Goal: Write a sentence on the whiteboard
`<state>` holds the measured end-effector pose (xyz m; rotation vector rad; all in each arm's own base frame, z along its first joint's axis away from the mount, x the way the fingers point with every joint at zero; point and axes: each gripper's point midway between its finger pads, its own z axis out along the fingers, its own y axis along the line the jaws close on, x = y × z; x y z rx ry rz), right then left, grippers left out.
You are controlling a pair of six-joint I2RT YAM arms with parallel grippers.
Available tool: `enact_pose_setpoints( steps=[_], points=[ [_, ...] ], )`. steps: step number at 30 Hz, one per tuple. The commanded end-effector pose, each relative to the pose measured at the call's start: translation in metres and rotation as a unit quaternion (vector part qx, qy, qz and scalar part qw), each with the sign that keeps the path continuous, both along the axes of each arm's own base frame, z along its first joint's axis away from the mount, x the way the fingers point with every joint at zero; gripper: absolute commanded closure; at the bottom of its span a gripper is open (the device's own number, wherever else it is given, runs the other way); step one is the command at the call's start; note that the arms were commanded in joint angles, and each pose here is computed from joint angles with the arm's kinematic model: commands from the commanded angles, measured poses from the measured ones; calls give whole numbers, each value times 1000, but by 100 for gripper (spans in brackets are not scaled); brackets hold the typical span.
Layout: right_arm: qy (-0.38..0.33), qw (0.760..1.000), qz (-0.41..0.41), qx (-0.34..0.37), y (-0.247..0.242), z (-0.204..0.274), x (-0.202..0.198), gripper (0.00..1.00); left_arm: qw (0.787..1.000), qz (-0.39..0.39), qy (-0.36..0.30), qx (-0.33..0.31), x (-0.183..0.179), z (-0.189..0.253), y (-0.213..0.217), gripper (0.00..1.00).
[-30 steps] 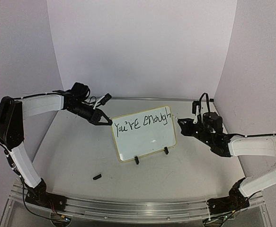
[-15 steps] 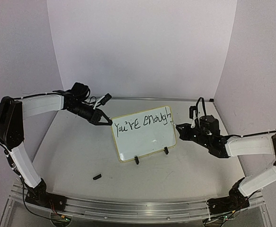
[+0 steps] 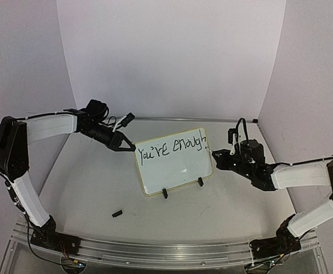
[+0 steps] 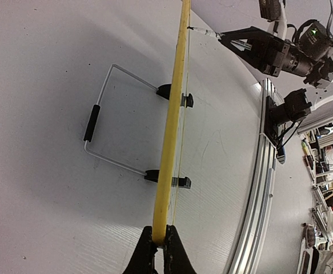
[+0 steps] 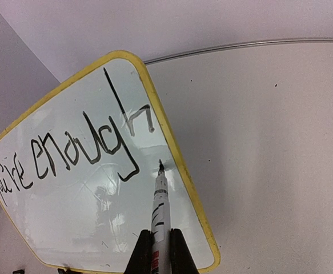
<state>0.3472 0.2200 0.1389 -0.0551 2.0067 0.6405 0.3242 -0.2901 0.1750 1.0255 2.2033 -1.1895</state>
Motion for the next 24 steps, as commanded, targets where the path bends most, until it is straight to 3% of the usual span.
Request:
enact_pose_setpoints(
  steps=[1, 15, 24],
  points=[
    [-53, 998, 11, 33, 1, 45, -4, 100, 999, -6, -35, 29, 0, -1, -2, 100],
    [-70, 989, 128, 29, 34, 86, -47, 100, 999, -7, -40, 29, -2, 3, -5, 100],
    [-60, 972, 227, 31, 121, 75, -96, 100, 999, -8, -42, 29, -3, 3, -6, 100]
  ],
)
